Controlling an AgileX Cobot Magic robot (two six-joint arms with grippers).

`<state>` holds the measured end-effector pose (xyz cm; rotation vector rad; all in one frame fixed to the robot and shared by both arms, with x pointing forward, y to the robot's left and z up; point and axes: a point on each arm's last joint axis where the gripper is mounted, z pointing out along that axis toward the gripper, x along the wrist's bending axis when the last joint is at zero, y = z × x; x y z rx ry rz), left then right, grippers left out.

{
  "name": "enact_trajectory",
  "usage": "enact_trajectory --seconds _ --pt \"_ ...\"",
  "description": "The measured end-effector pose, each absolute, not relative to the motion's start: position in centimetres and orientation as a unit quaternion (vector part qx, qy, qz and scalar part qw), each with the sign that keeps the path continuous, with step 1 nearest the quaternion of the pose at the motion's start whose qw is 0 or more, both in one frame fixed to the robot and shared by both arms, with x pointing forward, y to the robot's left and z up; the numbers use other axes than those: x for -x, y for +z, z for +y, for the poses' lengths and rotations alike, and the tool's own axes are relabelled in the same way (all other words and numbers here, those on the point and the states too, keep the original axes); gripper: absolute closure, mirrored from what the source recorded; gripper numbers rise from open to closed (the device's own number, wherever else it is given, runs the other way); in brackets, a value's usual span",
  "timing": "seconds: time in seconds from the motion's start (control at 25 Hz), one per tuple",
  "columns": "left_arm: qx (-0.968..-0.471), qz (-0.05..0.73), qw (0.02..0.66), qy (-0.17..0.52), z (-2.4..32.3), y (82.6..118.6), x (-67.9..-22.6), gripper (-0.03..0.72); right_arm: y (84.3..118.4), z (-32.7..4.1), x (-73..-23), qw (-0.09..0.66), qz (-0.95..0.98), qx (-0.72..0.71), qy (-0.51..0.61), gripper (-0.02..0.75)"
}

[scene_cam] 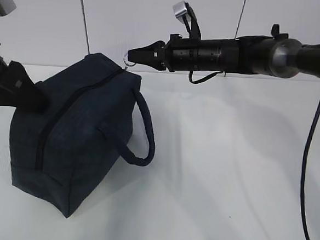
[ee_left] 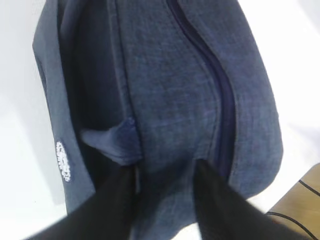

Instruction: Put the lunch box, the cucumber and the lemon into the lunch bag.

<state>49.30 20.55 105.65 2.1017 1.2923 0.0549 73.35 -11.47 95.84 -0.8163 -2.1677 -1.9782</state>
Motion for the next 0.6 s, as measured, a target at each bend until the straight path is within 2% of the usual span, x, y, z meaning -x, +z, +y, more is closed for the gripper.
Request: enact_trajectory --seconds 0.12,0.2,0.32,0.6 --pt "-0.803 0.495 0.332 0.023 20.6 105.7 -49.4 0.298 95.8 -11.6 -73.4 0.048 -0.711 0.267 -0.648 0.730" --pt "-0.803 0.495 0.331 0.023 20.6 105.7 -49.4 0.267 95.8 -11.6 -73.4 0.048 -0.711 0.267 -0.648 0.730" --pt "-0.799 0.495 0.341 0.033 20.5 106.6 -49.7 0.251 95.8 -11.6 -73.3 0.048 -0.712 0.266 -0.648 0.730" --pt "-0.775 0.475 0.403 0.103 20.3 111.7 -51.5 0.250 95.8 -11.6 -73.3 0.048 -0.712 0.266 -0.648 0.730"
